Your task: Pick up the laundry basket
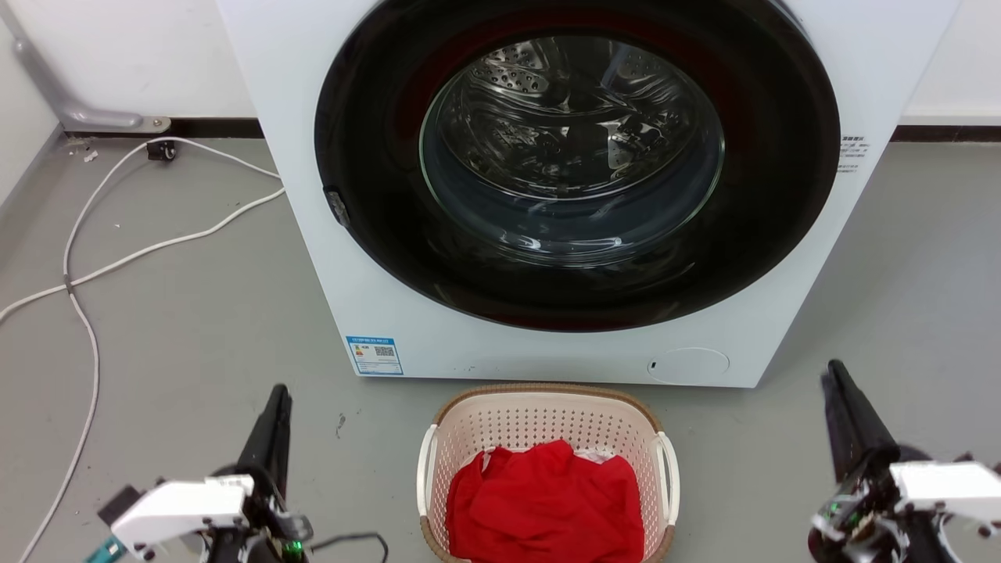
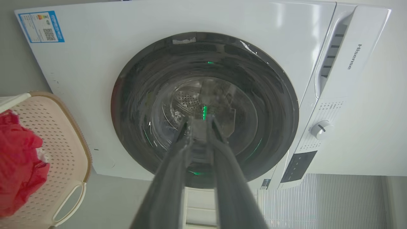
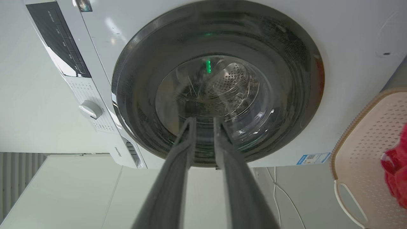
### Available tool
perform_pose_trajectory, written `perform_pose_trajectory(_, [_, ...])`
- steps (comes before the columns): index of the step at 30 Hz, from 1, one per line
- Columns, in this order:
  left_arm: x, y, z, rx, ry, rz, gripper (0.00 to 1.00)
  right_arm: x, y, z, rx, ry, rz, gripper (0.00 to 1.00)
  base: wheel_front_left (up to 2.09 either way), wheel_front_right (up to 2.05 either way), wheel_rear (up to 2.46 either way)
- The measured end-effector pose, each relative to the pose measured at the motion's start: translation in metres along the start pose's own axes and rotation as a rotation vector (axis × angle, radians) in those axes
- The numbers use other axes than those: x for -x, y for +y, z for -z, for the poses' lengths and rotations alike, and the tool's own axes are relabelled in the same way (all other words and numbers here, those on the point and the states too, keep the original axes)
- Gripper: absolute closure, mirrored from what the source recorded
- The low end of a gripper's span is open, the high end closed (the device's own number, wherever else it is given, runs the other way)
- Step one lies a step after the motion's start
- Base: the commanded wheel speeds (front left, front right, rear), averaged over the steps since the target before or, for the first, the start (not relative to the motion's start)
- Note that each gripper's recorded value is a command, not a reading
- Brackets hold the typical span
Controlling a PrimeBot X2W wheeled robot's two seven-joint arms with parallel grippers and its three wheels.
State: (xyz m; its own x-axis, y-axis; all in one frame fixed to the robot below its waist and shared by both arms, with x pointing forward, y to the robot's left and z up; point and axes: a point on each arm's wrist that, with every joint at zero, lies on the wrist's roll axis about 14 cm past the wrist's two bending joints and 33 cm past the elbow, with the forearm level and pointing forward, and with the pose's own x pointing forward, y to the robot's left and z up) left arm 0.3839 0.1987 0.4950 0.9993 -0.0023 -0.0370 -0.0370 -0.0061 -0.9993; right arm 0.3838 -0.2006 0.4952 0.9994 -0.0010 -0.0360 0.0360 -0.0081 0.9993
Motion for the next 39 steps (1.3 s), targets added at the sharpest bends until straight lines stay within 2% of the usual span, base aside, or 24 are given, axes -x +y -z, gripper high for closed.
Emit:
perform_pose_trajectory(3, [0.007, 0.015, 0.001, 0.005, -0.003, -0.043, 0.00, 0.008, -0.016, -0.001, -0.005, -0.008, 0.046, 0.00, 0.00, 0.00, 0.00])
perform_pose_trajectory(8, [0.006, 0.008, -0.001, -0.030, -0.020, -0.025, 0.00, 0.008, -0.015, -0.004, 0.042, -0.026, 0.047, 0.00, 0.00, 0.00, 0.00])
perform_pose_trajectory(26, [0.001, -0.011, 0.009, -0.394, -0.021, 0.001, 0.00, 0.009, 0.006, 0.002, 0.485, -0.028, -0.012, 0.00, 0.00, 0.00, 0.00])
perform_pose_trajectory(39, [0.003, -0.014, 0.016, -0.585, -0.029, 0.008, 0.00, 0.011, 0.014, 0.007, 0.713, -0.034, -0.045, 0.00, 0.00, 0.00, 0.00])
